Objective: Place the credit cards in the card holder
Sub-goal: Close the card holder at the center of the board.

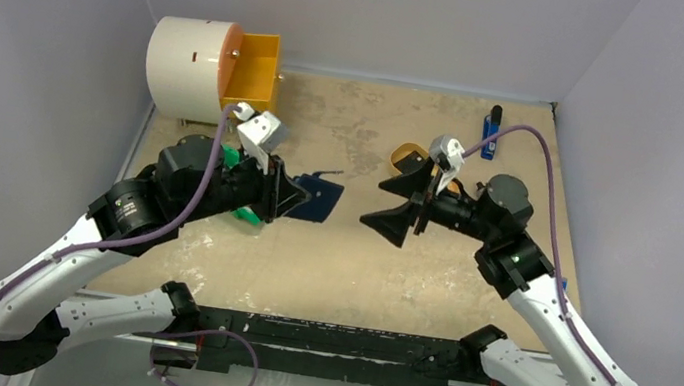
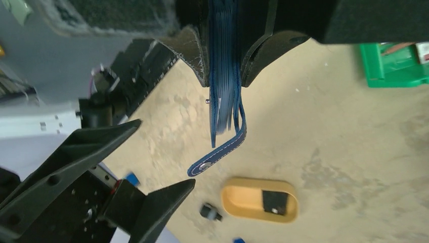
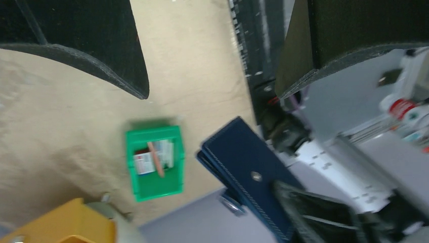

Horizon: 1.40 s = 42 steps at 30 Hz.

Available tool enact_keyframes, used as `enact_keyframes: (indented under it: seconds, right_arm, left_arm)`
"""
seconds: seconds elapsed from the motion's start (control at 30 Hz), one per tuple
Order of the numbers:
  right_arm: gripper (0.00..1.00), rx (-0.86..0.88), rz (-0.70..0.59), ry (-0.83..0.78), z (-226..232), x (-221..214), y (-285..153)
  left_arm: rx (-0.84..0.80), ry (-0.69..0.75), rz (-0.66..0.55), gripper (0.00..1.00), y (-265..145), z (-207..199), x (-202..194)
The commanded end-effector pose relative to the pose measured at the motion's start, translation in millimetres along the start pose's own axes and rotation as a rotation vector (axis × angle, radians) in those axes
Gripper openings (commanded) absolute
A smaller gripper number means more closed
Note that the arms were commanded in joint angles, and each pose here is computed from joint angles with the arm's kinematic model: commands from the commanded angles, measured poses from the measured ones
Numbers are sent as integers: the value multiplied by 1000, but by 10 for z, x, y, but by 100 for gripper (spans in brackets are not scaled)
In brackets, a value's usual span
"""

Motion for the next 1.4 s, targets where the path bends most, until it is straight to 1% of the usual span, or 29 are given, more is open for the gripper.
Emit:
enact_keyframes:
  seconds: [0.0, 0.1, 0.27, 0.37, 0.5, 0.6, 0.77, 0.87, 0.97, 1.13, 1.27, 1.37]
  right_arm:
    - [95, 231, -10, 62, 414, 41, -260]
    - [96, 229, -18, 51, 481, 5, -356]
    - [94, 316, 15, 21, 562, -14, -417]
    - [92, 345, -13, 2, 578, 25, -407]
    - [92, 326, -63, -26, 570, 154, -388]
    - [93, 298, -55, -57, 522, 248, -348]
    - [94, 244, -82, -109, 499, 399, -357]
    - [94, 302, -58, -114, 512, 433, -325]
    - [92, 351, -12, -107, 487, 425, -269]
    - [90, 520, 1, -71, 582, 433, -269]
    - [90, 570, 20, -49, 635, 396, -321]
    - [91, 567, 5, -52, 634, 416, -313]
  left_arm:
    - [-285, 82, -7, 0, -127, -237, 0]
    - [-369, 114, 14, 0, -119, -309, -10]
    - [-457, 170, 12, 0, -136, -389, 23]
    - [-501, 189, 3, 0, -142, -428, 38]
    - [-590, 211, 7, 0, -119, -499, 29]
    - [-648, 229, 16, 0, -108, -551, 37]
    - [-691, 290, 64, 0, -66, -523, -68]
    - [-731, 309, 76, 0, -56, -525, -118]
    - [-768, 325, 44, 0, -61, -570, -70]
    - [-800, 354, 8, 0, -80, -631, 21]
    - [-795, 369, 3, 0, -78, -637, 49]
    - [-793, 376, 1, 0, -69, -643, 66]
Point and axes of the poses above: each gripper's point midway between its finger pads, its own y axis out along the fingers, its own z axis along the line the jaws close on, x = y × z, the point moved 8 cm from there along -y, back along the fingers, and after that the axes turned 9 degrees about -y, right-handed, at the moved point
